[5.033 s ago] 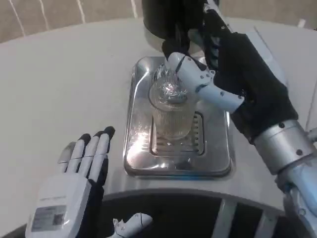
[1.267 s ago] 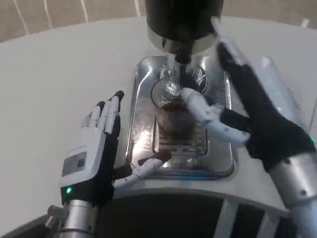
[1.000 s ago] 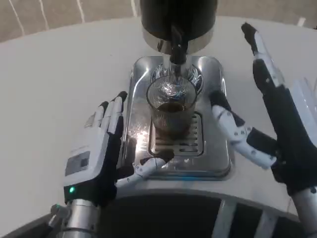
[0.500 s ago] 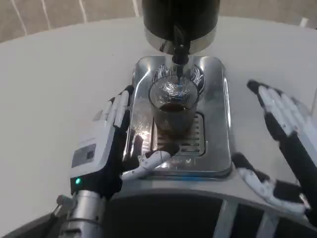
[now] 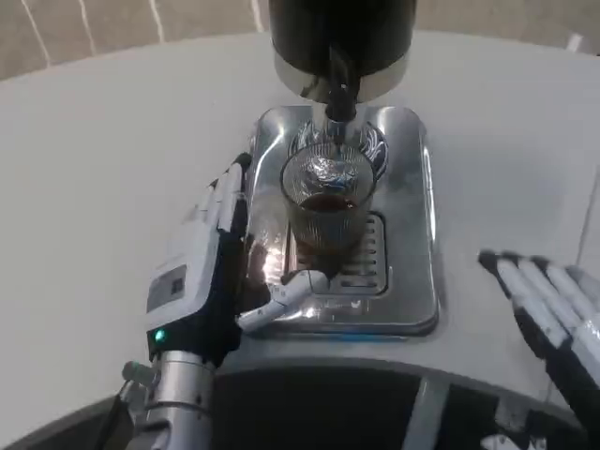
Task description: Grasp the cup under the faucet to collect the drink, then remove the cup.
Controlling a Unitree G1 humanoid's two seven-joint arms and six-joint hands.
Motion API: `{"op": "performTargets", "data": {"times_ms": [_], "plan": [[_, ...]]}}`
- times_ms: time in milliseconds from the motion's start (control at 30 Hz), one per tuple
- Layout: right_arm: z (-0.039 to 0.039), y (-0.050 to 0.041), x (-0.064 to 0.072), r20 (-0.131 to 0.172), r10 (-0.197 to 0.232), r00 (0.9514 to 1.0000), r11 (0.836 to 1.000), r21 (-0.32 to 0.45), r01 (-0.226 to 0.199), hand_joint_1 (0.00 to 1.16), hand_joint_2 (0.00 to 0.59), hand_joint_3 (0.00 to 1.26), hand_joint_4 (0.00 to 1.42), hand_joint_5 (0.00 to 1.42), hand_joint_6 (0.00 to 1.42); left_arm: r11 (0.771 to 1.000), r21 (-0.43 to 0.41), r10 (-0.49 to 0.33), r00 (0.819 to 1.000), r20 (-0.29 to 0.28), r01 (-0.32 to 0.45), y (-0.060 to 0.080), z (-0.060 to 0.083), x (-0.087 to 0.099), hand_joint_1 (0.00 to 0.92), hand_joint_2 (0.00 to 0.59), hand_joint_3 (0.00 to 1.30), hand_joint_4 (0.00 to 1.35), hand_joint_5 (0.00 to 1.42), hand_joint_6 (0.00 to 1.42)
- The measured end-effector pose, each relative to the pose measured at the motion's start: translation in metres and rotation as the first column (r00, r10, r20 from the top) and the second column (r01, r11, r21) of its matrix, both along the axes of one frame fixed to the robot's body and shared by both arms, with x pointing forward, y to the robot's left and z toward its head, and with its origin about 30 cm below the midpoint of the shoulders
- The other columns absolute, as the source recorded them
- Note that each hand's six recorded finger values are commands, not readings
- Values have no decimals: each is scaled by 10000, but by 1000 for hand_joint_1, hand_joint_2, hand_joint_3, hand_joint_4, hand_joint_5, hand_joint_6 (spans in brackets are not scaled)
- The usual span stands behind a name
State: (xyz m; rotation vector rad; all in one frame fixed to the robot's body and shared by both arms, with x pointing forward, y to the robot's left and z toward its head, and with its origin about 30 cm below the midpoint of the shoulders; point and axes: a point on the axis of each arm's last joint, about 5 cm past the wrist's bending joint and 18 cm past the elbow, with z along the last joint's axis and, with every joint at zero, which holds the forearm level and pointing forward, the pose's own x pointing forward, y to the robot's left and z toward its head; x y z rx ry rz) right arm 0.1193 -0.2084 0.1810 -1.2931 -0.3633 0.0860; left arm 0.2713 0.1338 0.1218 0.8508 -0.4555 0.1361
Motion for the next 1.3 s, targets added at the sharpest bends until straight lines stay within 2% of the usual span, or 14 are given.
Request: {"op": "performTargets", "data": {"times_ms": [200, 333, 567, 667, 833, 1133, 1300], "plan": [[-110, -44, -76, -217, 184, 9996, 9982, -573, -196, 932, 299, 0, 0, 0, 0, 9987, -487, -118, 9996, 259, 130, -56, 2, 35, 212, 53, 0, 0, 44, 90], [-132, -49, -101, -355, 197, 9992, 9975, -668, -221, 931, 298, 0, 0, 0, 0, 9980, -599, -196, 9997, 140, 204, -67, -37, 46, 245, 46, 0, 0, 50, 90], [-119, -52, -120, -310, 149, 9994, 9975, -681, -170, 882, 288, 0, 0, 0, 0, 9963, -593, -617, 9980, 125, 624, -181, -5, 139, 347, 45, 0, 0, 38, 90], [-123, -54, -143, -398, 110, 9991, 9976, -674, -137, 878, 283, 0, 0, 0, 0, 9952, -612, -757, 9971, 108, 762, -234, -4, 164, 384, 44, 0, 0, 40, 90], [-85, -45, -174, -371, 145, 9992, 9977, -652, -169, 864, 267, 0, 0, 0, 0, 9942, -773, -752, 9972, 44, 753, -296, 4, 236, 409, 52, 0, 0, 54, 117], [-76, -17, -174, -676, 175, 9976, 9979, -611, -216, 860, 266, 0, 0, 0, 0, 9886, -1374, -584, 9980, 253, 614, -392, 23, 313, 437, 53, 0, 0, 153, 237], [-42, 19, -168, -672, 197, 9975, 9984, -514, -232, 859, 265, 0, 0, 0, 0, 9884, -1422, -491, 9983, 320, 532, -416, 36, 341, 455, 62, 0, 0, 192, 265]]}}
